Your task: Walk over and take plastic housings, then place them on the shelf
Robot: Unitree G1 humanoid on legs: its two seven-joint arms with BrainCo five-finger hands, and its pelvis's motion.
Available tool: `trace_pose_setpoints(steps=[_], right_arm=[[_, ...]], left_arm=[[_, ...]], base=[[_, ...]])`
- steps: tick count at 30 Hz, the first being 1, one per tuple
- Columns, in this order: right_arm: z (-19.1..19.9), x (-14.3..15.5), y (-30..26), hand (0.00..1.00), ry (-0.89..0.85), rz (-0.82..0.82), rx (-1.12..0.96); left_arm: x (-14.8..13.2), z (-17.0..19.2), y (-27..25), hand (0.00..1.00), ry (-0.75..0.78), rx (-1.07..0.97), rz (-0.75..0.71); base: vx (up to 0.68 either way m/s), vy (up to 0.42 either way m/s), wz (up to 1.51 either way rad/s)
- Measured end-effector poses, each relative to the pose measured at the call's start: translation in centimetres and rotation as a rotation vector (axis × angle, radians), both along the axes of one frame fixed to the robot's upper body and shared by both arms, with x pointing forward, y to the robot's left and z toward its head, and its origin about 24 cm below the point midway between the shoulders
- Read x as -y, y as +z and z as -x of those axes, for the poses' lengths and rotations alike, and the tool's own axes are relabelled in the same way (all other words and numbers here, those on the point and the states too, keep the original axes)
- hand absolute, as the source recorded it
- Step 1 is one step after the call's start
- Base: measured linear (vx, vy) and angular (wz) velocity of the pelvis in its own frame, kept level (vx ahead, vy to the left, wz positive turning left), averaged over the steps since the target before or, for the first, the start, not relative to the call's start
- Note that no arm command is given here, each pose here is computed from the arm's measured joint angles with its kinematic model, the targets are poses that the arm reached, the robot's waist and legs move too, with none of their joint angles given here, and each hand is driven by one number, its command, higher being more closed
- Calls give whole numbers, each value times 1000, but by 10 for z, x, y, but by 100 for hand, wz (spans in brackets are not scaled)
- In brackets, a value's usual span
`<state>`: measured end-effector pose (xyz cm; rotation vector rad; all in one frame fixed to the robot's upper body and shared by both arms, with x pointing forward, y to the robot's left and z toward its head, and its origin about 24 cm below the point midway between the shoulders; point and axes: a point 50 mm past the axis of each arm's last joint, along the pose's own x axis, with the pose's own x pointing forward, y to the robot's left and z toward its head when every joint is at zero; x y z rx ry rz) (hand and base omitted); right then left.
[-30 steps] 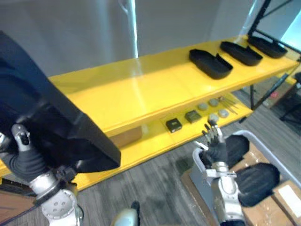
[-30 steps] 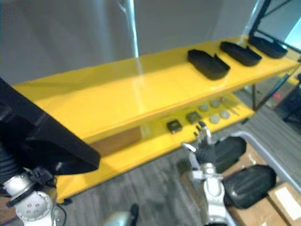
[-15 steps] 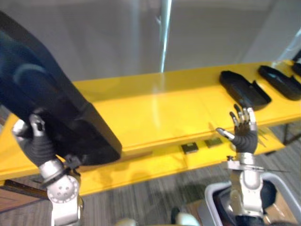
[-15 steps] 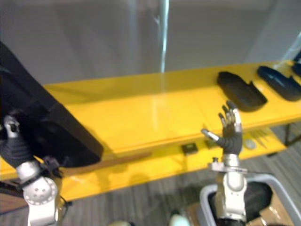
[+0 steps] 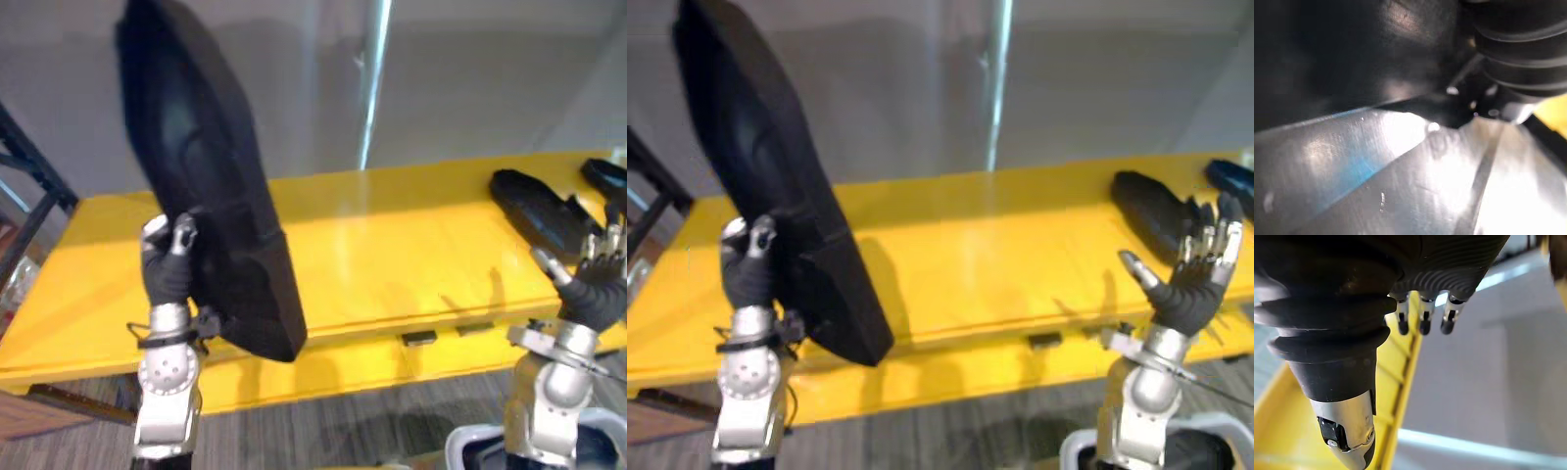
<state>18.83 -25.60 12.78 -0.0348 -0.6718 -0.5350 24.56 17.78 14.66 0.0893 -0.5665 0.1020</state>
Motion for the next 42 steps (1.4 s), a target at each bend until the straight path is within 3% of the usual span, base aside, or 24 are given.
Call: trace_pose_setpoints(steps=[4, 10, 15, 18, 24, 27, 42], right_arm=[[12, 8, -6, 0, -102, 11, -32], [33, 24, -9, 0, -127, -27, -47], [37, 13, -31, 0, 60, -103, -142], [34, -12, -52, 0, 277, -195, -219], [30, -71, -79, 0, 672, -309, -347], [30, -91, -82, 0, 775, -334, -380], [23, -85, -66, 0, 755, -234, -393]], left_arm=[[12, -36, -17, 100, -61, -181, 22], [2, -81, -30, 100, 30, -394, 55], [-15, -105, -36, 100, 141, -560, 67], [-25, -114, -48, 100, 192, -687, 135], [-36, -125, -48, 100, 257, -802, 185], [-38, -124, -56, 100, 284, -860, 183], [-83, -116, -73, 100, 458, -1051, 114]], base=[[-43, -17, -57], [-5, -3, -50], [-31, -15, -27], [-41, -26, -20], [-29, -23, -11], [-10, -27, -6], [-17, -17, -3]])
